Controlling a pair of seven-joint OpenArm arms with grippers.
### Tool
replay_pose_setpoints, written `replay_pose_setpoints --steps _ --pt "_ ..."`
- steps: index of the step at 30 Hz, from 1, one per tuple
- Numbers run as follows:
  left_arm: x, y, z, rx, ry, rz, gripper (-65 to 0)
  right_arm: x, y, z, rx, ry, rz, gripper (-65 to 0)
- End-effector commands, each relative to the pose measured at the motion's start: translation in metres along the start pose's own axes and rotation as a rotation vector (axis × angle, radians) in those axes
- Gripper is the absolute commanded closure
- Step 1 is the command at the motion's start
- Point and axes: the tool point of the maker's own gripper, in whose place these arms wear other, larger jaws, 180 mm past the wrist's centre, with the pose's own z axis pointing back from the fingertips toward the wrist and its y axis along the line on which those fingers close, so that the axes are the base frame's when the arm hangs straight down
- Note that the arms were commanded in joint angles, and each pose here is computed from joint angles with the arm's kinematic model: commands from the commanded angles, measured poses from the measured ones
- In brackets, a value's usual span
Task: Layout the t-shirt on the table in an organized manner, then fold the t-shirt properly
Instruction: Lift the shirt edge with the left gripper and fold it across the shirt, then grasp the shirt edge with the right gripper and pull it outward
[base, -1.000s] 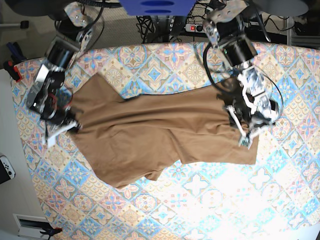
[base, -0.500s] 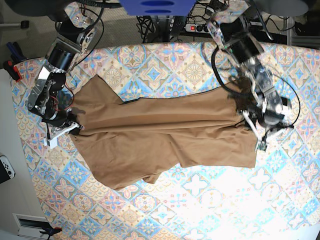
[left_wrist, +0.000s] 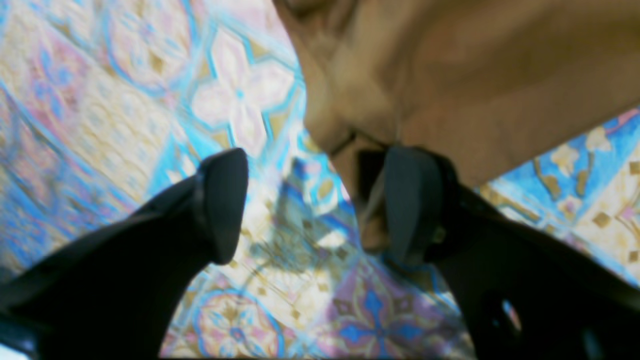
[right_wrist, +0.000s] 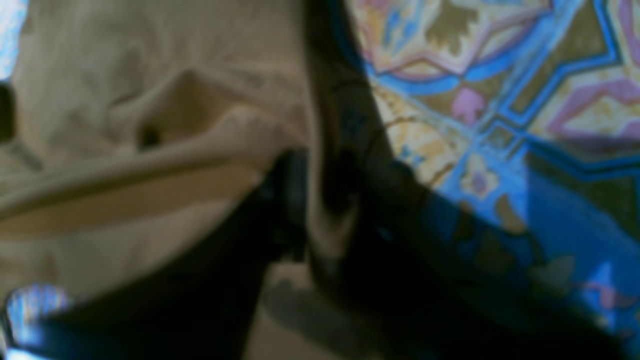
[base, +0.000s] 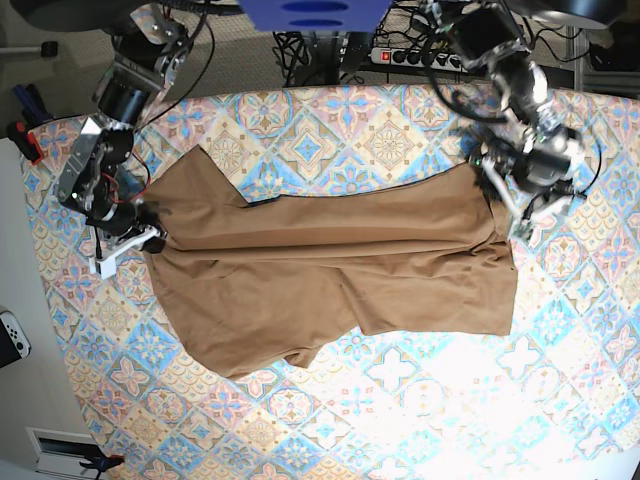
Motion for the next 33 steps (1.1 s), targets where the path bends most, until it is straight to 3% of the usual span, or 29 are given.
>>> replay_pose_setpoints --steps 1,3,5,14,27,33 --pt "-0.002 0.006 0.006 0.006 -0.016 0.028 -42.3 0.016 -0.004 0.006 -0.024 -0.028 0.026 -22.1" --pt "-0.015 0.011 0.009 -0.006 -0.001 0.078 -42.3 0.007 -0.007 0.006 -0.029 -0.012 0.025 -29.1" --pt "-0.032 0.019 0.014 -0.001 0.02 0.128 -42.3 0.0 -0.009 0.006 -0.032 0.001 0.022 -31.2" --pt "-0.05 0.024 0.017 0.012 0.047 0.166 -42.4 -0.006 -0.01 0.006 -0.034 0.013 0.02 -31.2" --pt "-0.03 -0.01 -0.004 -0.09 0.019 0.204 -42.4 -0.014 0.013 -0.005 0.004 0.06 0.103 -31.2" --pt "-0.043 -0.017 -0.017 -0.106 0.081 0.2 -42.4 -0.014 0.014 -0.006 0.005 0.063 0.105 -31.2"
